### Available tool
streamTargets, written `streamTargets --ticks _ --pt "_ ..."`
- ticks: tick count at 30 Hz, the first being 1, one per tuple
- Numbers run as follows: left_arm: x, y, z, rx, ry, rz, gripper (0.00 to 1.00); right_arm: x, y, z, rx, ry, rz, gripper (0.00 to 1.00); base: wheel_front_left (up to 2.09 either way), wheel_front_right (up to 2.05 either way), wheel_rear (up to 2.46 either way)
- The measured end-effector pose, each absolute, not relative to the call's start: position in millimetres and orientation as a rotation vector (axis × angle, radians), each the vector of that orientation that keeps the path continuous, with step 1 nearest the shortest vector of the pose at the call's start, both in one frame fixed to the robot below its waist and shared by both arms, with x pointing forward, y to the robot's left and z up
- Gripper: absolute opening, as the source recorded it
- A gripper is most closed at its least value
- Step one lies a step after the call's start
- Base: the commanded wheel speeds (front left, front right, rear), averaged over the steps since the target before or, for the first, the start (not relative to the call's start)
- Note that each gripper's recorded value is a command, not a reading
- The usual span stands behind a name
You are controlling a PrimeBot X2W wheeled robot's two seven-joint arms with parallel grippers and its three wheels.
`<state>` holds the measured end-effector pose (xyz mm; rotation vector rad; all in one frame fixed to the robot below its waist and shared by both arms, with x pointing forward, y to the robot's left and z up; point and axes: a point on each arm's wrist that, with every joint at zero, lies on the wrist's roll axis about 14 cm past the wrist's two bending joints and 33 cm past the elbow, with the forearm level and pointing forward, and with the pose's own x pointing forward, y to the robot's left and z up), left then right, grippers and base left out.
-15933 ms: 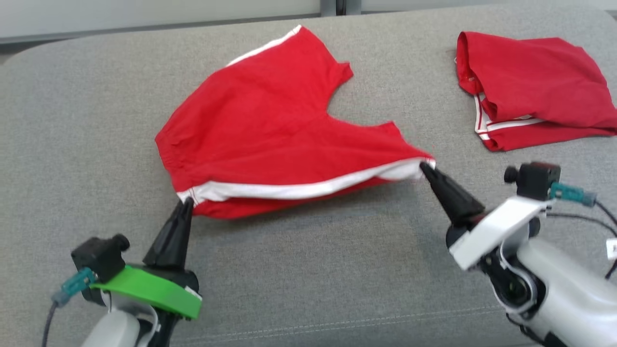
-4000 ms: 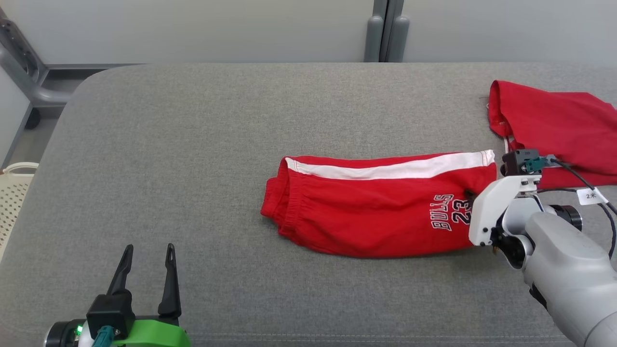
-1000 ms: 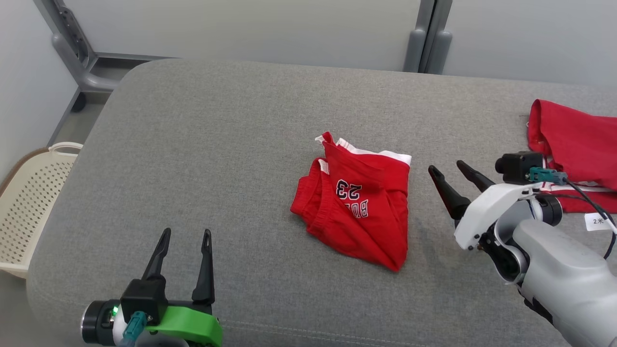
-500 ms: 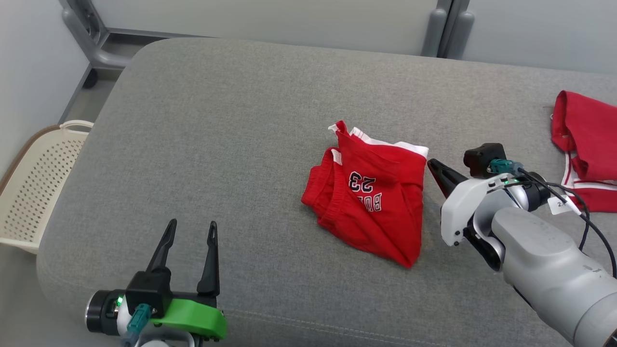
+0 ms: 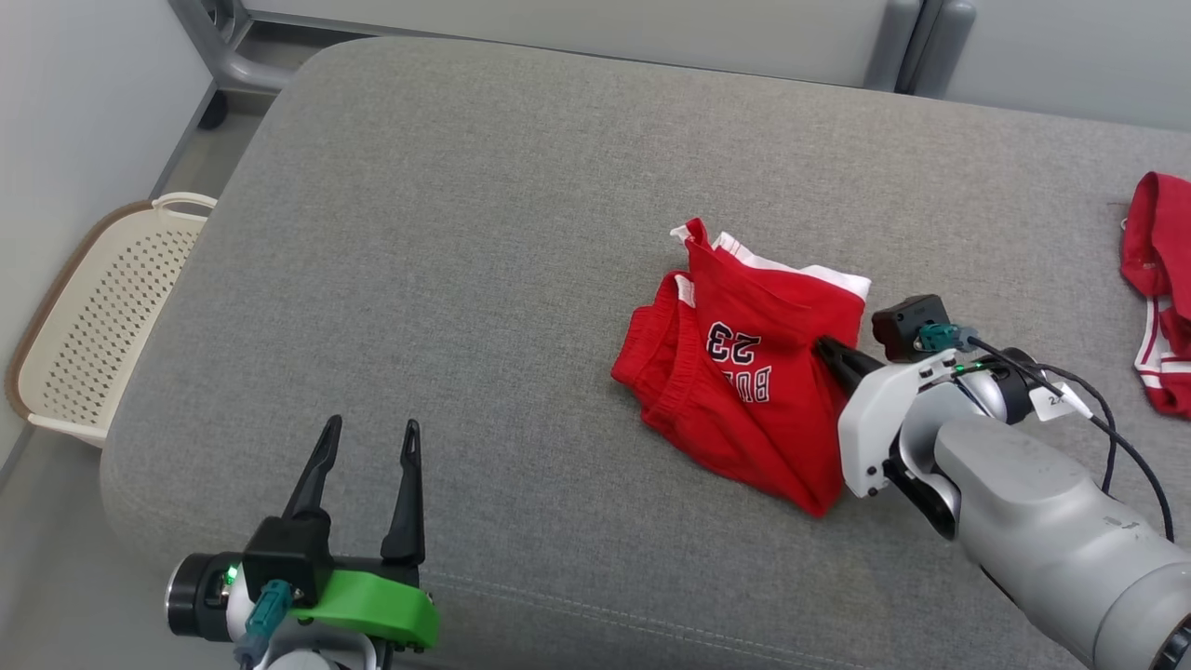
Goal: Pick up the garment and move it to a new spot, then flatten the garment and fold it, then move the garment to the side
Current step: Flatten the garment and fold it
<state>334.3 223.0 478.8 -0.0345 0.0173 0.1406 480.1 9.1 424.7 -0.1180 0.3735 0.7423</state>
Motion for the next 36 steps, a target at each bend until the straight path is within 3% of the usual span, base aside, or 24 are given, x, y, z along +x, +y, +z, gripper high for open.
streamTargets --ticks 10,26,30,36 --pt "338 221 480 -0.037 0.012 0.134 1.0 459 33 430 -0.024 0.385 0.83 0.0 0.0 0.0 0.0" --pt "336 223 486 -0.047 -0.01 0.139 1.0 388 68 435 0.108 0.421 1.033 0.0 0.0 0.0 0.0" --pt "336 223 486 -0.049 -0.01 0.142 1.0 395 57 437 0.103 0.408 1.011 0.0 0.0 0.0 0.0" --pt "336 223 487 -0.048 -0.013 0.144 1.0 436 34 467 0.13 0.307 0.917 0.0 0.0 0.0 0.0"
